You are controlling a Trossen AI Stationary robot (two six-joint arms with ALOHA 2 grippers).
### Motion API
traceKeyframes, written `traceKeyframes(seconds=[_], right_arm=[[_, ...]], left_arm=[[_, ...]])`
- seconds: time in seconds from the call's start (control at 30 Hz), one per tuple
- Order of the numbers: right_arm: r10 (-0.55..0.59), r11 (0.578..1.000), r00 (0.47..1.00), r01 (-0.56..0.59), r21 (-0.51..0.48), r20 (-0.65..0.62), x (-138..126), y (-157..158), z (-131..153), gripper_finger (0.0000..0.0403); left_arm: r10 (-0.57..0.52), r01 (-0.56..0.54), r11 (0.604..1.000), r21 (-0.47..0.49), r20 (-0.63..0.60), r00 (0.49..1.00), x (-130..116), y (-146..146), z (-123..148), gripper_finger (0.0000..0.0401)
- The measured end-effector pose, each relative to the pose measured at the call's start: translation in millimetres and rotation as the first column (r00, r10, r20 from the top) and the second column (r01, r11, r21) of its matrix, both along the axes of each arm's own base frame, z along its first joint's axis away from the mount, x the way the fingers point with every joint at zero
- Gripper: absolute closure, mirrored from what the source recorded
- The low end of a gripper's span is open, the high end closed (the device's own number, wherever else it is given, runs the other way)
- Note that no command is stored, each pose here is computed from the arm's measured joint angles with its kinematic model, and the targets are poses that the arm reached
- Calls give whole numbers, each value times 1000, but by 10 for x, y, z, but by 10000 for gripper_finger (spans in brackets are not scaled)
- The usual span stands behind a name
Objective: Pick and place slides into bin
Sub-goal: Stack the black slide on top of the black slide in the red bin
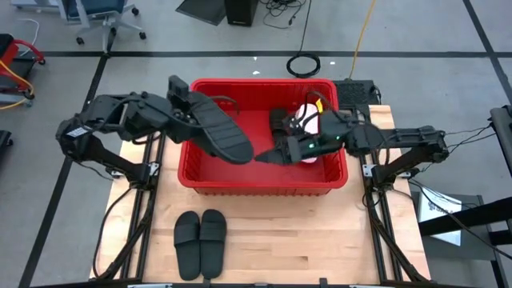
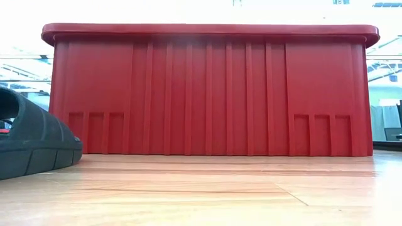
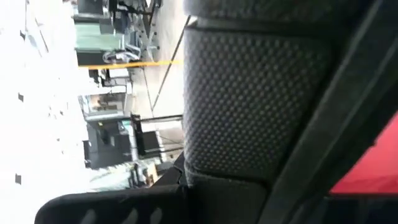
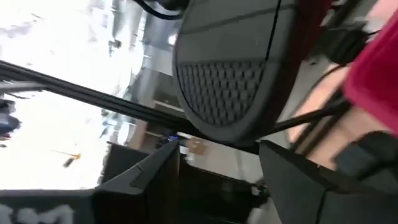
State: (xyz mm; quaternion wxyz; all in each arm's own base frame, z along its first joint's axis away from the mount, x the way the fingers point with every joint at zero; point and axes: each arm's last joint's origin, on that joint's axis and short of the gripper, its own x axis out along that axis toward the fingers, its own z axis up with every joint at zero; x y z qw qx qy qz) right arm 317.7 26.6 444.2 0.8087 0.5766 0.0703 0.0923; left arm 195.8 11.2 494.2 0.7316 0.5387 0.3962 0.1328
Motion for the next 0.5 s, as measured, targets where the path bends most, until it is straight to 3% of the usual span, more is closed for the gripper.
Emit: traceKeyframes(seconds=[0.23, 0.5], right_arm=[[21, 995, 993, -32, 91, 117, 85, 13, -275, 170], [13, 997, 992, -22, 69, 125, 97, 8, -373, 167]], left_arm=[[-32, 32, 999, -10, -27, 999, 163, -60, -66, 347], [-41, 41, 999, -9, 4, 999, 188, -82, -44, 347]])
